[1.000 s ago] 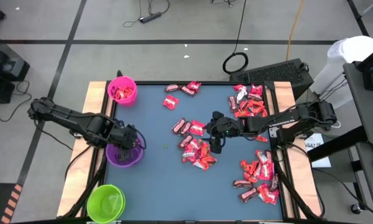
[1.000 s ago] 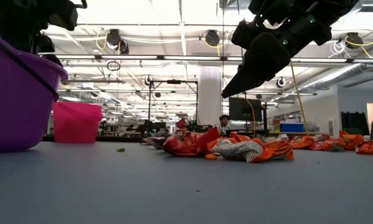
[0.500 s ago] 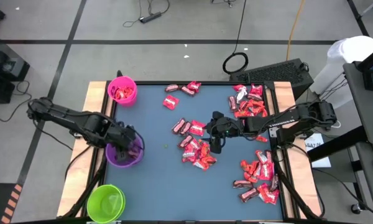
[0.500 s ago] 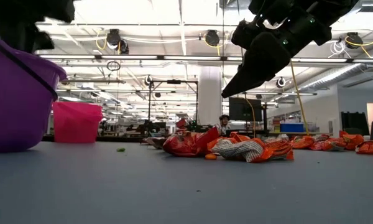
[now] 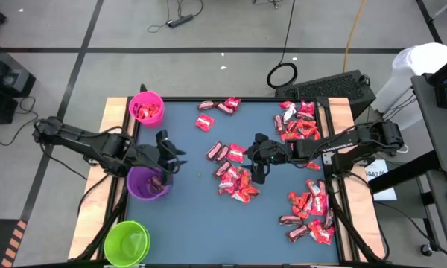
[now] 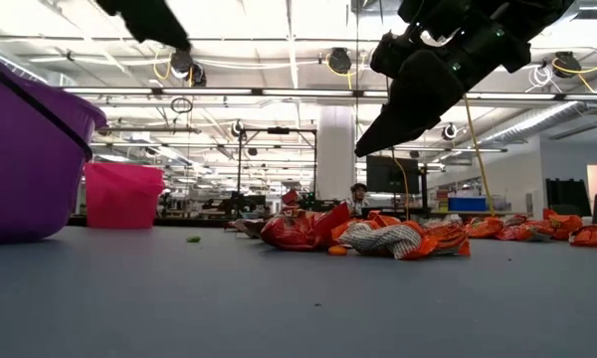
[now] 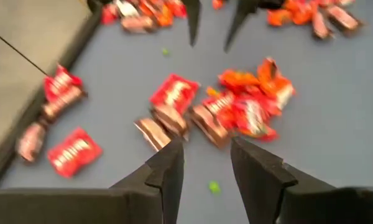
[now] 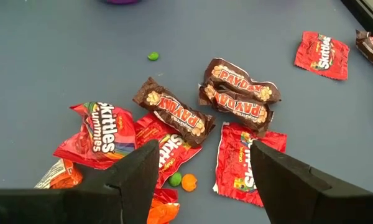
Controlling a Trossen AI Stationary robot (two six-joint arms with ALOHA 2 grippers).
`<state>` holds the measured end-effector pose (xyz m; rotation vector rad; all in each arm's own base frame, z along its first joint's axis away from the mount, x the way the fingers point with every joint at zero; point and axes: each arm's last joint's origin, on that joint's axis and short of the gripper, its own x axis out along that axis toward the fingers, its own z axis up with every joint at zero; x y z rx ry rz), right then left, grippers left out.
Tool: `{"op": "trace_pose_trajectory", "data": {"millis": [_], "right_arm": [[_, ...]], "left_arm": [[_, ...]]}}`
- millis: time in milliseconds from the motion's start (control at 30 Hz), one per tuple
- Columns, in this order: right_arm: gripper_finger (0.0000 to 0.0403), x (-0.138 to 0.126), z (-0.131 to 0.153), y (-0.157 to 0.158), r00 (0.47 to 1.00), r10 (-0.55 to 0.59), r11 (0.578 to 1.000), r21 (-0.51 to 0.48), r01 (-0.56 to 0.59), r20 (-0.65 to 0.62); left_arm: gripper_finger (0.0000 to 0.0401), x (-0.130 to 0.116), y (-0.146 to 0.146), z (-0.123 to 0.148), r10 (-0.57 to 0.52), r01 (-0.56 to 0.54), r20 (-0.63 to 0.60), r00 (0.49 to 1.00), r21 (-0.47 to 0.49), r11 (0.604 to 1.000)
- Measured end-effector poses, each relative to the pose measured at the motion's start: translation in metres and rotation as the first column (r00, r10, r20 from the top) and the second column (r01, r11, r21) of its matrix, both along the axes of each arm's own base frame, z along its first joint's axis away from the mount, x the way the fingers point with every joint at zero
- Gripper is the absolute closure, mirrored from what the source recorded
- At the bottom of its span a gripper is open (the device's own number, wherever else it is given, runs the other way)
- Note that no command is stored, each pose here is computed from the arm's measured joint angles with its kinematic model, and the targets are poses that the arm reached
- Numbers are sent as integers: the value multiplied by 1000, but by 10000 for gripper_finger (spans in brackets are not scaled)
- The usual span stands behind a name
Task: Organize candy in baskets
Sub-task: Put the brown chocolate into the violet bucket
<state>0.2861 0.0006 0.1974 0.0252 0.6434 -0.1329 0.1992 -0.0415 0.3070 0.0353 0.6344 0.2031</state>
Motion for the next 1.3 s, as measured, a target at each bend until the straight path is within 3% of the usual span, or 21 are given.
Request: {"op": "trace_pose_trajectory", "data": {"millis": [233, 400, 700, 933, 1300], "right_arm": [[163, 0, 0, 0, 1000, 2, 1000, -4, -2, -1], [163, 0, 0, 0, 1000, 2, 1000, -3, -2, -1], [163, 0, 0, 0, 1000, 1, 1000, -3, -1, -2], [163, 0, 0, 0, 1000, 3, 1000, -6, -3, -4], [163, 0, 0, 0, 1000, 3, 1000, -6, -3, -4]], "left_arm": [[261, 30, 13, -18, 86, -84, -46, 995, 49, 995], [261, 54, 29, -44, 168, -157, -147, 975, 83, 984], [261, 91, 50, -90, 285, -261, -222, 933, 131, 956], [261, 108, 58, -118, 326, -311, -250, 912, 99, 945], [261, 124, 86, -157, 275, -318, -329, 903, -82, 945]]}}
